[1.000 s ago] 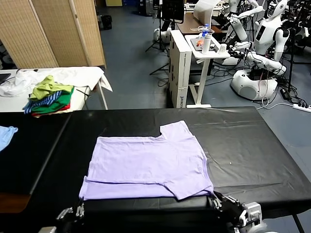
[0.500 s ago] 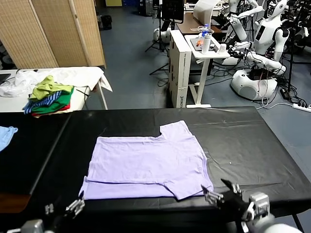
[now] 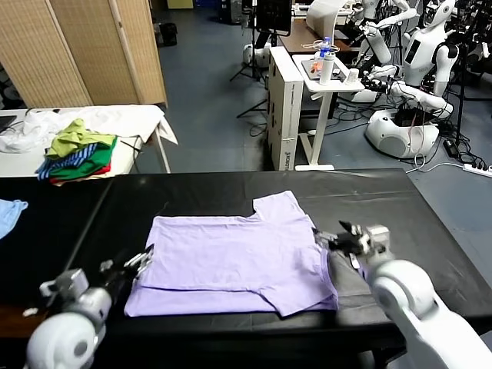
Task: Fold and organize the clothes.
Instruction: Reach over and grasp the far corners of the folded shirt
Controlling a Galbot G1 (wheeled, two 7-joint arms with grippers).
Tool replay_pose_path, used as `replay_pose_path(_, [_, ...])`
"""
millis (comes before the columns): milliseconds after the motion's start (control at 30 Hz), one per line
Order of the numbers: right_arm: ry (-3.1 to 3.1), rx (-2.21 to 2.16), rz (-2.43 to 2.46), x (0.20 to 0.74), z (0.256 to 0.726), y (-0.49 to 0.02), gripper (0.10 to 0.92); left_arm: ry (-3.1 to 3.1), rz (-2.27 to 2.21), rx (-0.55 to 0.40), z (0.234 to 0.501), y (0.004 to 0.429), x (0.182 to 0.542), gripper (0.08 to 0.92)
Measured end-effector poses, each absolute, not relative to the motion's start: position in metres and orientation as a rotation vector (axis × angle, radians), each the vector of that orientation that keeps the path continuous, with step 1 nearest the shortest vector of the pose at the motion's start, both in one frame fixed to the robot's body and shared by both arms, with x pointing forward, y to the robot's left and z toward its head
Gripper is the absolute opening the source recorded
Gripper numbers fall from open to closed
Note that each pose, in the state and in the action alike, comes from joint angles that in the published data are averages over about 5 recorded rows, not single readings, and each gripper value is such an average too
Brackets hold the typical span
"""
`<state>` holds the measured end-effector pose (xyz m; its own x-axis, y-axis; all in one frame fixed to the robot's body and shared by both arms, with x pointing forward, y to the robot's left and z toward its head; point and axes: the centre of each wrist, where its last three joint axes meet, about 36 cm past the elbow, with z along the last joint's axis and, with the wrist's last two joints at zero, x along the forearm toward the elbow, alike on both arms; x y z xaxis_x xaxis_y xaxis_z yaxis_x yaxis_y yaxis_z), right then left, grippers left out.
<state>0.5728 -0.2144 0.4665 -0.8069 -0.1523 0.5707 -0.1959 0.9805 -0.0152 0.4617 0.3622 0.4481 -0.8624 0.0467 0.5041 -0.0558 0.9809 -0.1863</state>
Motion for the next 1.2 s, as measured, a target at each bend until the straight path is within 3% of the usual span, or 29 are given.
replay_pose_path(533, [-2.487,0.209,0.033,0.590,0.449,-0.206,0.881,-2.572,0.231,0.007,0.426,0.361,0.492,0.907])
replay_pose_path(733, [-2.479,0.204,0.024,0.592,0.445,-0.205,0.788,-2.571,0.230,0.000,0.424,0.359,0.495,0.876])
replay_pose_path(967, [-2.476,0.201,0.013,0.594,0.442,-0.206,0.690,-2.572,0.220,-0.012,0.420,0.357,0.501,0.763])
replay_pose_path(1067, [-2.475,0.201,0.009,0.596,0.441,-0.207,0.581,-2.574,0.220,-0.021,0.420,0.357,0.501,0.661])
replay_pose_path(1200, [-2.475,0.202,0.006,0.597,0.439,-0.206,0.409,-2.574,0.218,-0.029,0.420,0.357,0.501,0.444])
